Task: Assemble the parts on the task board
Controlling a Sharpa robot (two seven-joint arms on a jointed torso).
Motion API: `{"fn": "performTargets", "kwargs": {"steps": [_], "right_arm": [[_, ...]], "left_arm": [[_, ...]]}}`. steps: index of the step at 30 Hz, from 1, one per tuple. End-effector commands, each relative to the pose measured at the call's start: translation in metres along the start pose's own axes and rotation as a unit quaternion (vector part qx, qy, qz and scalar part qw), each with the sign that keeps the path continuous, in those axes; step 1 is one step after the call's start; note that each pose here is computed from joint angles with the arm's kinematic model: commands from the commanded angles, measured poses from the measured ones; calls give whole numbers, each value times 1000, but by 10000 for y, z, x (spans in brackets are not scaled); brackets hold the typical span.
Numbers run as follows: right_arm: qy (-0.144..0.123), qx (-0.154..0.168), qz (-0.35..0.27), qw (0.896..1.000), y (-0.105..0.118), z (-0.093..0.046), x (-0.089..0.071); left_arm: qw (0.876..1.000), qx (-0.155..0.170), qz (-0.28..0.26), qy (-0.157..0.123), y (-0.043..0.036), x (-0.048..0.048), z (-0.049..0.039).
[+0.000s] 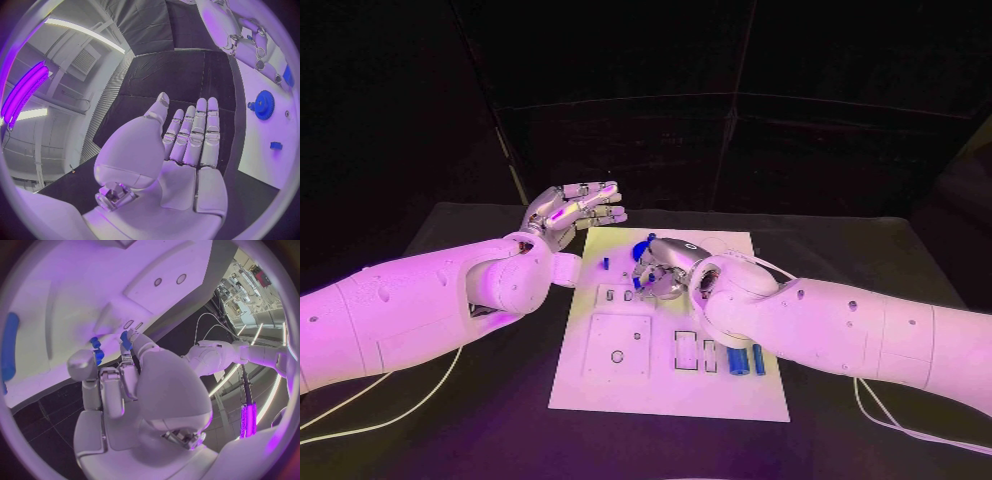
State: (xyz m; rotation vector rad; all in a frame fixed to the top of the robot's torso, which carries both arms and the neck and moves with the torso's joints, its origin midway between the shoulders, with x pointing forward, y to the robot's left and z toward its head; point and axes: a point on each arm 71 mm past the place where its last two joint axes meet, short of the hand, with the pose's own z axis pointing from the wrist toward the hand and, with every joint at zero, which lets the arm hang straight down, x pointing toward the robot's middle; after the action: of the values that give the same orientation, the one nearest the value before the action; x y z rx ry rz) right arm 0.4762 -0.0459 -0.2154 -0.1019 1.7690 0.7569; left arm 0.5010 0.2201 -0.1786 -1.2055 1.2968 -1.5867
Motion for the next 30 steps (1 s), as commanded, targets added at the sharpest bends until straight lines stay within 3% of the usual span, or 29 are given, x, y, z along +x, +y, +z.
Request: {"fn": "performTargets", "kwargs": {"steps": [1,30], "right_arm": [[5,-4,-13,1000,14,11,16],[41,8,-23,999,-37,15,158]], "left_arm": [[1000,9,1,3,-23,15,6],[1000,7,0,5,-17,24,15]]}}
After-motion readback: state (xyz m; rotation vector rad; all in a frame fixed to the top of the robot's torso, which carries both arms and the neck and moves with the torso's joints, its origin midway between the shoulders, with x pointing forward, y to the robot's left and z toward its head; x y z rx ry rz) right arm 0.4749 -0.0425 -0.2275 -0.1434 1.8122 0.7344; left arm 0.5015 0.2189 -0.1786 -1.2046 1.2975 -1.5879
